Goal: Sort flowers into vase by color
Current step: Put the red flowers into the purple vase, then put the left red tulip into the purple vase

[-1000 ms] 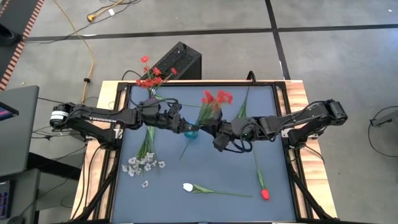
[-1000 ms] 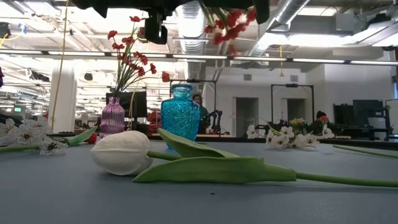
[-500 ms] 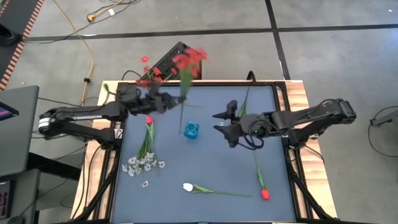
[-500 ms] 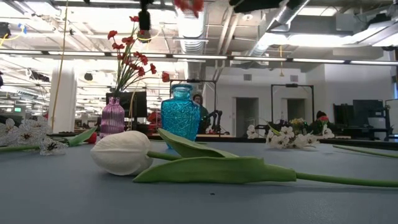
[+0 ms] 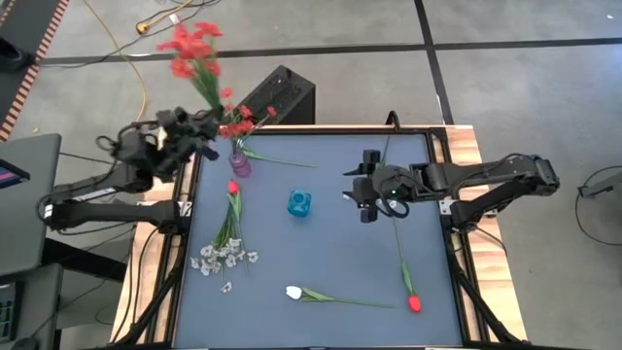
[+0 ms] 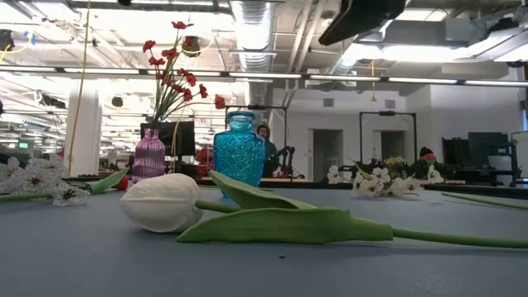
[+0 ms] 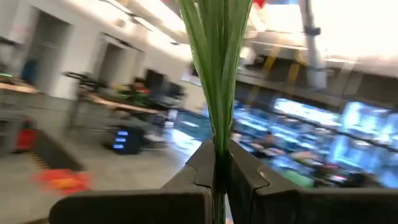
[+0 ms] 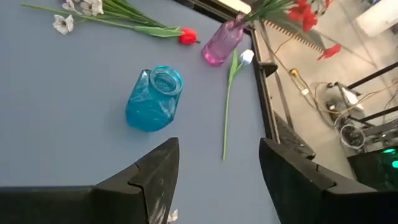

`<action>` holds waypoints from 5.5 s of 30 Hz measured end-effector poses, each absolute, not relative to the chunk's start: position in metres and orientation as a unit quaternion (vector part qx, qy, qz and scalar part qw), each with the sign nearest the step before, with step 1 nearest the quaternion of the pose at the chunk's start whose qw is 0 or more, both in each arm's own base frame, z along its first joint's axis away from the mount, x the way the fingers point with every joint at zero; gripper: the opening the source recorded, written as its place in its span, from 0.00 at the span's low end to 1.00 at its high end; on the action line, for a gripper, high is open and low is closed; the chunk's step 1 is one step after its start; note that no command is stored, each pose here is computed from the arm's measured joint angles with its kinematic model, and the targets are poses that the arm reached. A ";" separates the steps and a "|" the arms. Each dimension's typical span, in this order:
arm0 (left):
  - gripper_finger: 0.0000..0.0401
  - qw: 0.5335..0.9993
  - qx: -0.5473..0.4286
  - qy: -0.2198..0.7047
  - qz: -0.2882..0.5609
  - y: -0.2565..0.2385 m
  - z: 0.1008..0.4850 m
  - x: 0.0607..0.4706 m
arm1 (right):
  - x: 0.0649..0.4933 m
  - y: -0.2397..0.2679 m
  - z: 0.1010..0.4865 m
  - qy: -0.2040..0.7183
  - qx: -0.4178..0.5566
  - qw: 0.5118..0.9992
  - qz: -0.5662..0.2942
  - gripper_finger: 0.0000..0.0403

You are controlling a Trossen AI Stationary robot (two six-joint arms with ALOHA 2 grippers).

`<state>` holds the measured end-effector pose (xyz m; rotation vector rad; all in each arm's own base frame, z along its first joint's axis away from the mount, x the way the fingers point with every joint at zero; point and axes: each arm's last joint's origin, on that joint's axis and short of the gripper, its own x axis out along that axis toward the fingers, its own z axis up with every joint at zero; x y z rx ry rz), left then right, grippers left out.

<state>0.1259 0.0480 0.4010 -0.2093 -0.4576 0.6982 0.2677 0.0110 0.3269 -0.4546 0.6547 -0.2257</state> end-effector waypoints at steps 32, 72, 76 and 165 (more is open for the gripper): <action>0.00 0.757 -0.110 -0.215 0.607 0.072 0.270 0.092 | 0.272 0.021 0.323 0.304 -0.124 0.936 -0.126 0.62; 0.00 0.782 -0.075 -0.176 0.593 0.105 0.227 0.122 | 0.277 0.028 0.332 0.249 -0.104 0.956 -0.111 0.62; 0.00 0.792 -0.079 -0.160 0.584 0.104 0.223 0.126 | 0.277 0.028 0.332 0.249 -0.104 0.956 -0.111 0.62; 0.42 0.807 -0.489 0.281 0.176 0.018 0.208 0.125 | 0.278 0.026 0.333 0.252 -0.130 0.955 -0.093 0.62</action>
